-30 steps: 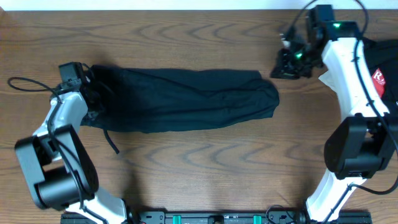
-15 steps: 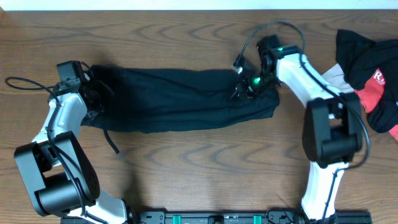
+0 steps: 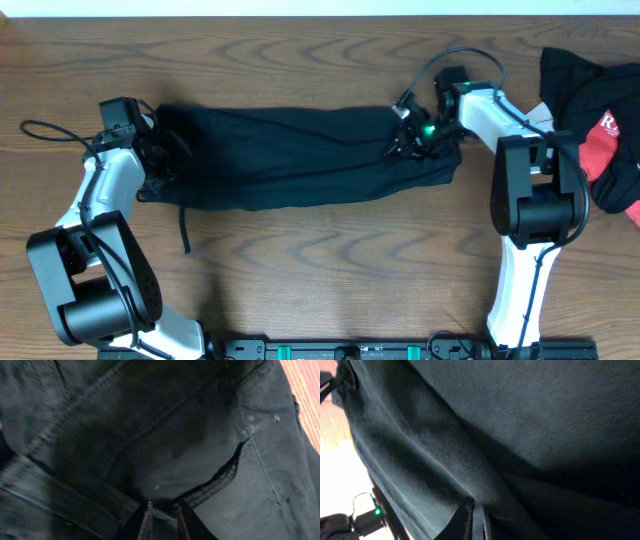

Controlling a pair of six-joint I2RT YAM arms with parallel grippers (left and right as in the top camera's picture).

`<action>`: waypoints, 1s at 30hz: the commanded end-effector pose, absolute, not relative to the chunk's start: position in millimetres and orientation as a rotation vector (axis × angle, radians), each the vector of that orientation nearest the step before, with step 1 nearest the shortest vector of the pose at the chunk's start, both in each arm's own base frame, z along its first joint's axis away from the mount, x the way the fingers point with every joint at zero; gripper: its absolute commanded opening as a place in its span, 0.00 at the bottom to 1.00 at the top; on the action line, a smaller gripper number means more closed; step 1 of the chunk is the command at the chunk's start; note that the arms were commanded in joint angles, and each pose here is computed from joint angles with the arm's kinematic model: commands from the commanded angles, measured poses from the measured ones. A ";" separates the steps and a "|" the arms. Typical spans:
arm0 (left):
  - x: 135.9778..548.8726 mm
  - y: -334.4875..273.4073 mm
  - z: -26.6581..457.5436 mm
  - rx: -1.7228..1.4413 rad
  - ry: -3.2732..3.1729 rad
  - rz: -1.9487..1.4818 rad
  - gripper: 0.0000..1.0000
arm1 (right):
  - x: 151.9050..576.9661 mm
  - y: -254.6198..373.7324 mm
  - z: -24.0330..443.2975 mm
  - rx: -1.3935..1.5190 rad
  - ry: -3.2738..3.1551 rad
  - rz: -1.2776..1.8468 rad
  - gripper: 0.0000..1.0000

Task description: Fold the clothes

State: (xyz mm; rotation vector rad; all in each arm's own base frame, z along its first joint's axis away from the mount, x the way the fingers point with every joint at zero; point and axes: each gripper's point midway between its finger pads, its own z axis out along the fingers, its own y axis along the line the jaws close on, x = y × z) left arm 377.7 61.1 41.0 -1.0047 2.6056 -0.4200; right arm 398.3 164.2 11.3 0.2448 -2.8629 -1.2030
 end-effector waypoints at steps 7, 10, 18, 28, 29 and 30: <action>378.5 45.0 41.7 -0.898 2.647 -0.432 0.19 | 420.9 155.3 24.4 0.250 -2.869 -1.303 0.08; 378.4 40.8 41.5 -0.886 2.655 -0.434 0.19 | 431.2 167.5 54.9 0.280 -2.834 -1.447 0.09; 379.2 24.7 41.2 -0.833 2.680 -0.445 0.19 | 434.0 212.9 114.7 0.405 -2.654 -1.792 0.10; 375.6 4.0 37.0 -0.775 2.730 -0.455 0.19 | 398.8 241.5 28.1 0.619 -2.978 -0.767 0.11; 374.8 2.5 36.6 -0.772 2.735 -0.456 0.19 | 397.4 241.7 24.0 0.644 -2.997 -0.686 0.11; 374.1 0.7 36.0 -0.767 2.739 -0.457 0.19 | 397.2 240.5 19.7 0.662 -3.021 -0.591 0.12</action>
